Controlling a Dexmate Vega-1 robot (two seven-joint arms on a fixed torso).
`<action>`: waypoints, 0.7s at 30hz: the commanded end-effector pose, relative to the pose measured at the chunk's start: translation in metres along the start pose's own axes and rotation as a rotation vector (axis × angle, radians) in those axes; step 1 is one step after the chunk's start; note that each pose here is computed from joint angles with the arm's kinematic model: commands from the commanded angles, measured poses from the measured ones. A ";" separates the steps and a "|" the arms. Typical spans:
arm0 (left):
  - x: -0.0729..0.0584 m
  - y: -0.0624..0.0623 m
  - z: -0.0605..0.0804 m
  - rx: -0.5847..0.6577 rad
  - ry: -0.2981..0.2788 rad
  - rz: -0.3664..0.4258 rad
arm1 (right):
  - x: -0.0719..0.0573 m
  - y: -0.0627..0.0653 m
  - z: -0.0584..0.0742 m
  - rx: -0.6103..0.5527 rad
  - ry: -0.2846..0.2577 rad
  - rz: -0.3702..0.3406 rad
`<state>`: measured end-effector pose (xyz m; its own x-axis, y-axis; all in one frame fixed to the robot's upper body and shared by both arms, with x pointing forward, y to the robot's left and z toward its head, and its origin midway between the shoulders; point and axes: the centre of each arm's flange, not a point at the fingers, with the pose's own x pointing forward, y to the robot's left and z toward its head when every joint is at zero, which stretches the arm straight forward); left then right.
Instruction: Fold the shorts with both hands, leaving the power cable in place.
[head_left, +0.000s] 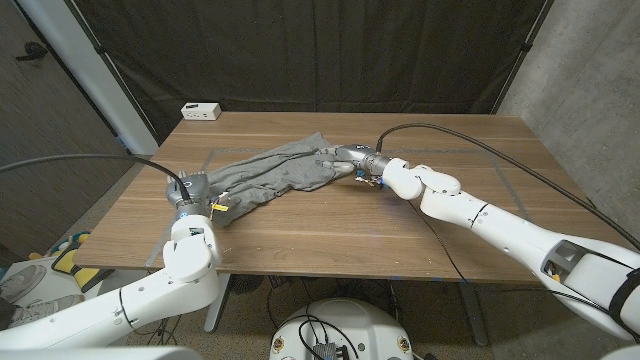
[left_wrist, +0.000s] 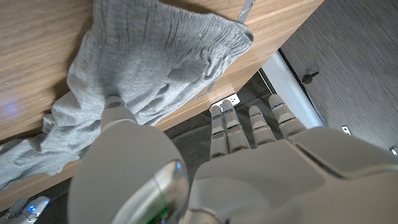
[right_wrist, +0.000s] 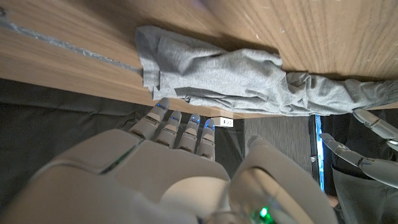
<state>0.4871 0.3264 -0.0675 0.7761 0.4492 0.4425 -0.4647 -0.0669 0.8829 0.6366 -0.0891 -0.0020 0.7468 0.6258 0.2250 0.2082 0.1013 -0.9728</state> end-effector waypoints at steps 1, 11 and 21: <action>0.002 -0.009 0.008 0.038 -0.010 -0.007 | 0.006 0.016 -0.004 0.013 0.008 0.061; 0.006 -0.014 0.020 0.076 -0.036 -0.031 | 0.006 0.020 -0.009 0.016 0.024 0.071; 0.010 -0.019 0.031 0.151 -0.052 -0.066 | 0.007 0.022 -0.014 0.029 0.024 0.074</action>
<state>0.5069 0.3124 -0.0735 0.8054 0.4211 0.4172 -0.4029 -0.1273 0.9064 0.6512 -0.0908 -0.0191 0.7729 0.6139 0.1605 0.1446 0.0759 -0.9866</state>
